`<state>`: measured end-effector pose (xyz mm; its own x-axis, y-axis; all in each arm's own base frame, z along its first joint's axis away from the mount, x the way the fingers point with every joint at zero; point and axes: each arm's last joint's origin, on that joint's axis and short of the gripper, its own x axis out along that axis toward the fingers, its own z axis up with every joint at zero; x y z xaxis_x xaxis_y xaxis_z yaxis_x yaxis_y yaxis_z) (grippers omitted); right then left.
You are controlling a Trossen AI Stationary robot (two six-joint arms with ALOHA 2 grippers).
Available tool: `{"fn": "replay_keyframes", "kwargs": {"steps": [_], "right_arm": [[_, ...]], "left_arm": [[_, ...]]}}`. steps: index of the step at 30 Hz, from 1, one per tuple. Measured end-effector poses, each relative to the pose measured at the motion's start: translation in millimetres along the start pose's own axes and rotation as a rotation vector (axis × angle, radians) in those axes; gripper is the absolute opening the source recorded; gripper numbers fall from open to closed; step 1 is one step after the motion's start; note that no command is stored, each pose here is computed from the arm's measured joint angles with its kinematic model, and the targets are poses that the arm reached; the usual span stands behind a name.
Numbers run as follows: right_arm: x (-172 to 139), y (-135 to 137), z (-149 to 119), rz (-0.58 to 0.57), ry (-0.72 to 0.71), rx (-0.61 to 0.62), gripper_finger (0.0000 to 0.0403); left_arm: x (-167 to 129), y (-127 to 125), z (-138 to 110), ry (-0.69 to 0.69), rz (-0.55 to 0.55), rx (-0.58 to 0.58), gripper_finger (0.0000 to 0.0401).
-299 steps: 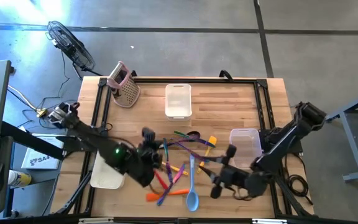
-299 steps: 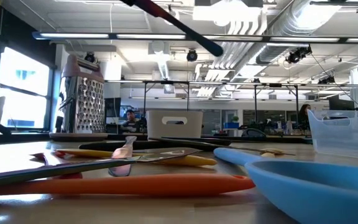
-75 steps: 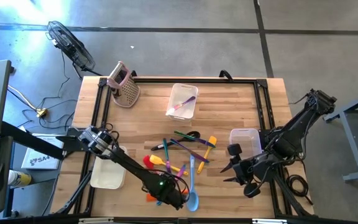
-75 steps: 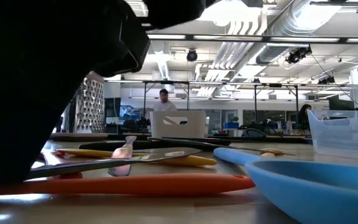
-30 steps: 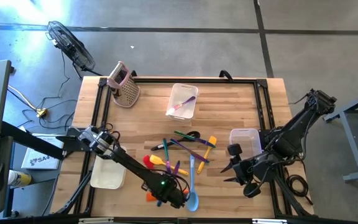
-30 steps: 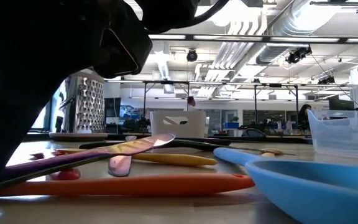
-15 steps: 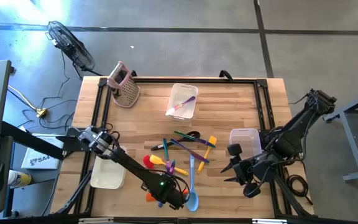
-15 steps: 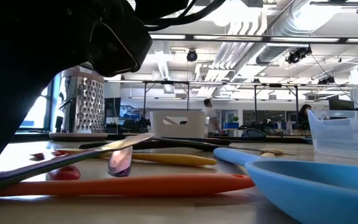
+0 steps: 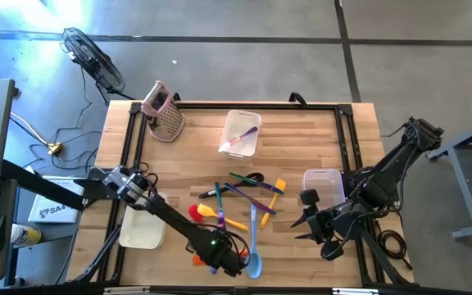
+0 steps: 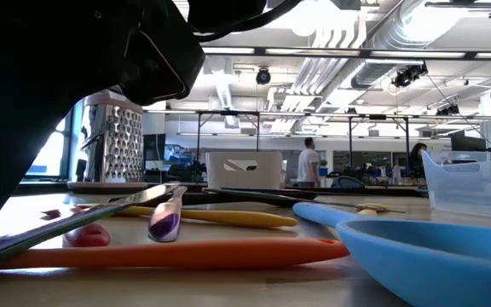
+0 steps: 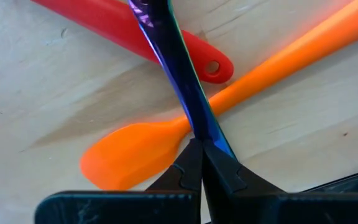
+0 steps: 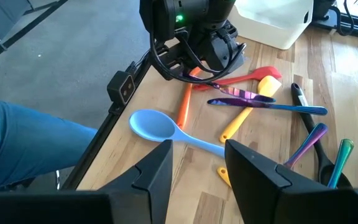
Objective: Pick & Place Kitchen Items
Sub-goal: Put the blue table knife into the top white bin, then put the red spatula into the left white bin
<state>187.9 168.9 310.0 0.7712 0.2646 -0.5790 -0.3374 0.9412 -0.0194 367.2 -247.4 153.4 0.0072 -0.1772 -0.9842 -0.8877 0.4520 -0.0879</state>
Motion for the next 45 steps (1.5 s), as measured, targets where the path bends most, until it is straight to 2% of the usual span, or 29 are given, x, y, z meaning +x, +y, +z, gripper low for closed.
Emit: {"fn": "replay_keyframes", "kwargs": {"steps": [19,32,45], "right_arm": [[0.0,0.0,0.0,0.0,0.0,0.0,0.014],[0.0,0.0,-0.2,0.0,0.002,-0.001,0.014],[0.0,0.0,-0.2,0.0,0.002,-0.001,0.014]], "left_arm": [[0.8,-0.6,0.7,-0.015,-0.006,-0.001,0.0003],[0.9,-3.8,1.7,-0.075,-0.04,0.038,0.0104],[0.7,-2.3,4.2,-0.159,-0.025,0.091,0.0111]]}}
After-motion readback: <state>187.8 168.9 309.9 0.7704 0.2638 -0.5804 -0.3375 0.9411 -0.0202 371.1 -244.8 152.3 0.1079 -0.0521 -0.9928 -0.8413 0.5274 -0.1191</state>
